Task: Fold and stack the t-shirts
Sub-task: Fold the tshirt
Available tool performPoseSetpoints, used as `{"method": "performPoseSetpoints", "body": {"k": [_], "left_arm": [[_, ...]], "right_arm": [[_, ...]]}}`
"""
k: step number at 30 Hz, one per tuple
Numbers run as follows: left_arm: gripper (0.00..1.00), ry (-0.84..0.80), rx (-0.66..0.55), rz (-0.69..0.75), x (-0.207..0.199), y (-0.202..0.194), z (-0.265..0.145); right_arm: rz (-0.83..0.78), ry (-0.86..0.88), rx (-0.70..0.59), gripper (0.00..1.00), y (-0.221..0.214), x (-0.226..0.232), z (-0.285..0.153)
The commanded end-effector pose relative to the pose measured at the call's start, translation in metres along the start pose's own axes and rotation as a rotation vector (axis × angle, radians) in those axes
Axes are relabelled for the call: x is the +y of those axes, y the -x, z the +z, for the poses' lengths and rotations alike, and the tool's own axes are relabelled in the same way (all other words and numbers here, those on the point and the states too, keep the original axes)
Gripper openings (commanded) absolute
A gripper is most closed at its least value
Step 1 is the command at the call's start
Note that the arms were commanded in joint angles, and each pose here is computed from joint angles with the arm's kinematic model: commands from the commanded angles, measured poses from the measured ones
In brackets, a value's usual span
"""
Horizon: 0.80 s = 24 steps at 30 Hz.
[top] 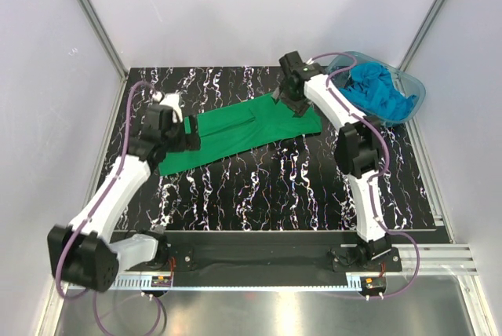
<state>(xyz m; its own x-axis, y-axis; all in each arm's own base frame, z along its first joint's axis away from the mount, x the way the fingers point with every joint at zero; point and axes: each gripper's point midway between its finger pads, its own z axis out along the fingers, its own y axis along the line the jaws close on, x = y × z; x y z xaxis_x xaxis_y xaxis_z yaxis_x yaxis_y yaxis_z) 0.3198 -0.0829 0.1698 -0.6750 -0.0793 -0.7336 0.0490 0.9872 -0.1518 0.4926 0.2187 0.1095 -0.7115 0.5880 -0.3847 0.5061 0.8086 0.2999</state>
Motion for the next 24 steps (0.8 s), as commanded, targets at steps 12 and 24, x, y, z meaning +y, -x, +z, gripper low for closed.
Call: {"method": "performPoseSetpoints", "body": {"k": [12, 24], "left_arm": [[0.90, 0.015, -0.060, -0.009, 0.015, -0.035, -0.046], [0.89, 0.101, -0.079, -0.103, 0.027, -0.028, -0.069]], "right_arm": [[-0.060, -0.144, -0.145, 0.65, 0.007, -0.020, 0.078], [-0.254, -0.010, -0.195, 0.71, 0.041, 0.016, 0.132]]}}
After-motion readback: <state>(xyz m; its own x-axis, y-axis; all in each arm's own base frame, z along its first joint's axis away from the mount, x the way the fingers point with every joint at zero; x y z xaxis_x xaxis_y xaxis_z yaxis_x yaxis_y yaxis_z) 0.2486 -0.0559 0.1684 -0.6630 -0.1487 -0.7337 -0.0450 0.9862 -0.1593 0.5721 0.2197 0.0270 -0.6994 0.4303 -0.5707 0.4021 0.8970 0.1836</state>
